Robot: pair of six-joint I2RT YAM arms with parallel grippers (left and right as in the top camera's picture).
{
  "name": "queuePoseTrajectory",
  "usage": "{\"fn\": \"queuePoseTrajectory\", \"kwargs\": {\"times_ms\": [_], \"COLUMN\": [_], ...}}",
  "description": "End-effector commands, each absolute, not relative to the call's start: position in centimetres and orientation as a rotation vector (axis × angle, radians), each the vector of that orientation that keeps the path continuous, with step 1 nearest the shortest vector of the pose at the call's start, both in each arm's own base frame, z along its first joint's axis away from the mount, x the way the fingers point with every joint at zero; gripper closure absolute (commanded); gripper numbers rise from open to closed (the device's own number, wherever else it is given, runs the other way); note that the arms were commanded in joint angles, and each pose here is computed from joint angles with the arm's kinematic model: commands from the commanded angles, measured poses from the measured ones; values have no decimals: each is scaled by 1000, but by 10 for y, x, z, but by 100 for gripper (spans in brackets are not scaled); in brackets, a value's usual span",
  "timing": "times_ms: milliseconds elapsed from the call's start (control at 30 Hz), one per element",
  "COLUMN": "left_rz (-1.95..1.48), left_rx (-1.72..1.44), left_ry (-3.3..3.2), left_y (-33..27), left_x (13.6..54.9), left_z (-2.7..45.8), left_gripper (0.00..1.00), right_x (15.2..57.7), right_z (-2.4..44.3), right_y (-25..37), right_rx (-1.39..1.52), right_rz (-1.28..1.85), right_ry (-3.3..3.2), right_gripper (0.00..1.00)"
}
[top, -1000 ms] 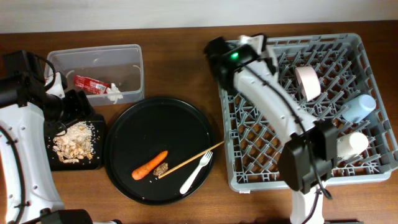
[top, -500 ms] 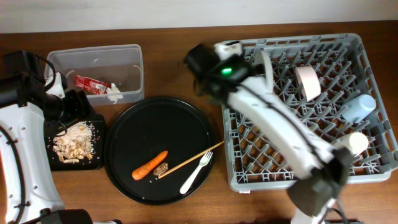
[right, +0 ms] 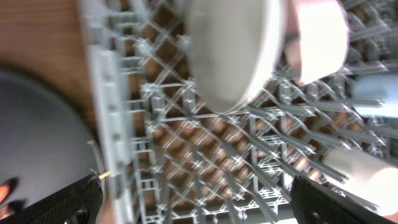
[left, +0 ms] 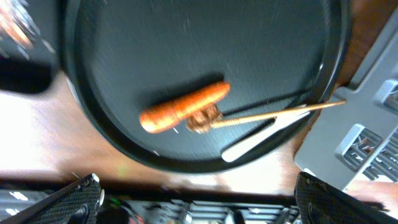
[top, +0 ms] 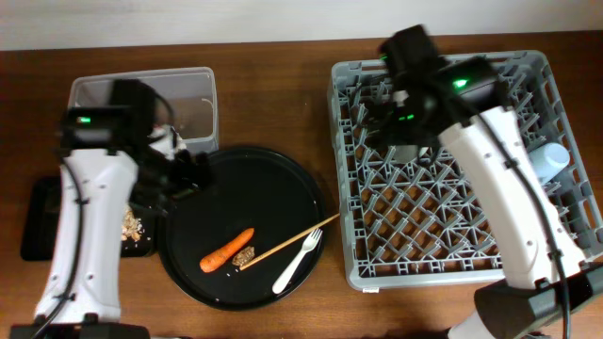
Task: Sort waste into correct bins and load items into the dishwasher rack
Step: 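Reach the left gripper to the carrot on the round tray and grasp it, then carry the carrot with the left gripper onto the black rectangular tray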
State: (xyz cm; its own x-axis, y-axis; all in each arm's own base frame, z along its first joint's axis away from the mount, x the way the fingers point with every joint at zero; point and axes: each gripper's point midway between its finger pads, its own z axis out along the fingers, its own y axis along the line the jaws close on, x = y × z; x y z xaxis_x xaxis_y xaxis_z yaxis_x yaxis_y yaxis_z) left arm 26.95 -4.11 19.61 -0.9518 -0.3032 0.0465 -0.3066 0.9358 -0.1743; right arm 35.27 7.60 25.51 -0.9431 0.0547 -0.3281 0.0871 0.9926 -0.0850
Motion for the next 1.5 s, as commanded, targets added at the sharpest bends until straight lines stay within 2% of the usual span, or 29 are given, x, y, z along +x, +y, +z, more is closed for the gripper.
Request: {"fn": "queuePoseTrajectory", "kwargs": {"times_ms": [0, 267, 500, 633, 933, 967, 1033, 1133, 1167, 1467], "left_rz": [237, 36, -54, -9, 78, 70, 68, 93, 109, 239], "left_rx": [812, 1228, 1545, 1700, 1817, 1825, 1836, 1848, 1852, 1687], "left_ry": [-2869, -2649, -2484, -2501, -2580, -2591, -2606, -2622, -2628, -2809], "left_y": [-72, -99, -90, -66, -40, -38, -37, -37, -38, -46], "left_x": [244, 216, 200, 216, 243, 245, 248, 254, 257, 286], "left_z": [175, 134, 58, 21, 0, 0, 0, 1, 1, 23], "left_gripper": [1, 1, 1, 1, 1, 3, 17, 30, 37, 60], "right_x": [350, 341, 339, 339, 339, 339, 339, 339, 339, 339], "right_z": [265, 259, 258, 258, 258, 258, 258, 258, 258, 258], "right_y": [39, -15, -24, -23, -23, -23, -23, -23, -23, -23], "right_rx": [172, 387, 430, 429, 429, 429, 429, 429, 429, 429], "right_rz": [-155, -107, -47, -43, -38, -38, -38, -38, -38, -38], "right_ry": [2800, 2853, 2862, 2864, 2864, 2865, 2864, 2865, 2865, 2865], "right_gripper": [1, 1, 1, 1, 1, 2, 1, 1, 1, 1]}}
